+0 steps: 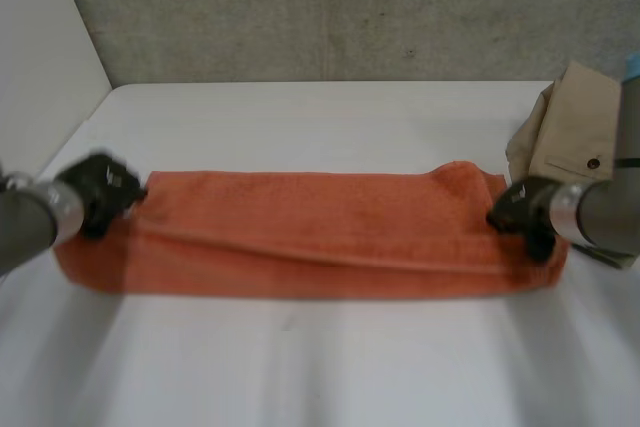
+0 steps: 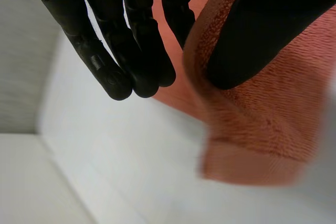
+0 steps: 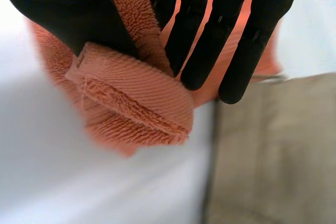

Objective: Fold the laundry.

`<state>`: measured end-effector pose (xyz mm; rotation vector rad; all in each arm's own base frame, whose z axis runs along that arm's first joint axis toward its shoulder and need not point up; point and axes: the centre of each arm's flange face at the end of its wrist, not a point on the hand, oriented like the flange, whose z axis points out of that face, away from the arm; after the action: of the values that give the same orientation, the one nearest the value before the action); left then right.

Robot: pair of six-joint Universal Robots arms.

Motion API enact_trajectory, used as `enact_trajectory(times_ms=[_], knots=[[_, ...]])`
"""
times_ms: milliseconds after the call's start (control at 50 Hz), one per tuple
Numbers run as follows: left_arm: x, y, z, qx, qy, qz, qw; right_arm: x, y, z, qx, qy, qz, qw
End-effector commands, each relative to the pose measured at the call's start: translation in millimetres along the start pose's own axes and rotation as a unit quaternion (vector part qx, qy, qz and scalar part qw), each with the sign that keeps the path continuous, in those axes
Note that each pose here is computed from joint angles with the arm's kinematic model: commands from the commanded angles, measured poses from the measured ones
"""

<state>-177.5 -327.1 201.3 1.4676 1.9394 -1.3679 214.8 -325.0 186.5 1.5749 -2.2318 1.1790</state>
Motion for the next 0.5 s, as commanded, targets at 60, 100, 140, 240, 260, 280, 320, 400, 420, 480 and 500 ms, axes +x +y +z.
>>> enact_trajectory(times_ms=[60,100,140,240,260,280,320,400,420,480,500], knots=[[-139,-85,21,0.208,-0.299,-0.088,0.927,97,-86,-9,0.241,0.292,0.105,0.92],[-176,-102,2,0.27,-0.365,-0.126,0.882,125,-108,-32,0.326,0.36,0.133,0.864],[-194,-114,-12,0.312,-0.396,-0.147,0.851,138,-120,-45,0.379,0.392,0.142,0.826],[-210,-128,-32,0.358,-0.412,-0.191,0.816,147,-139,-64,0.439,0.418,0.128,0.785],[-204,-126,-29,0.346,-0.398,-0.197,0.826,143,-141,-62,0.439,0.402,0.122,0.794],[-200,-123,-27,0.339,-0.389,-0.201,0.833,140,-141,-60,0.436,0.391,0.12,0.801],[-193,-118,-23,0.326,-0.373,-0.207,0.844,135,-138,-55,0.425,0.373,0.12,0.816],[-168,-91,-4,0.274,-0.325,-0.229,0.876,120,-128,-38,0.39,0.324,0.124,0.853],[-162,-86,1,0.266,-0.315,-0.233,0.881,113,-121,-29,0.369,0.303,0.128,0.869],[-134,-64,19,0.226,-0.277,-0.245,0.901,92,-105,-7,0.322,0.247,0.133,0.904],[-125,-57,25,0.214,-0.266,-0.248,0.907,86,-101,-2,0.311,0.232,0.135,0.912]])
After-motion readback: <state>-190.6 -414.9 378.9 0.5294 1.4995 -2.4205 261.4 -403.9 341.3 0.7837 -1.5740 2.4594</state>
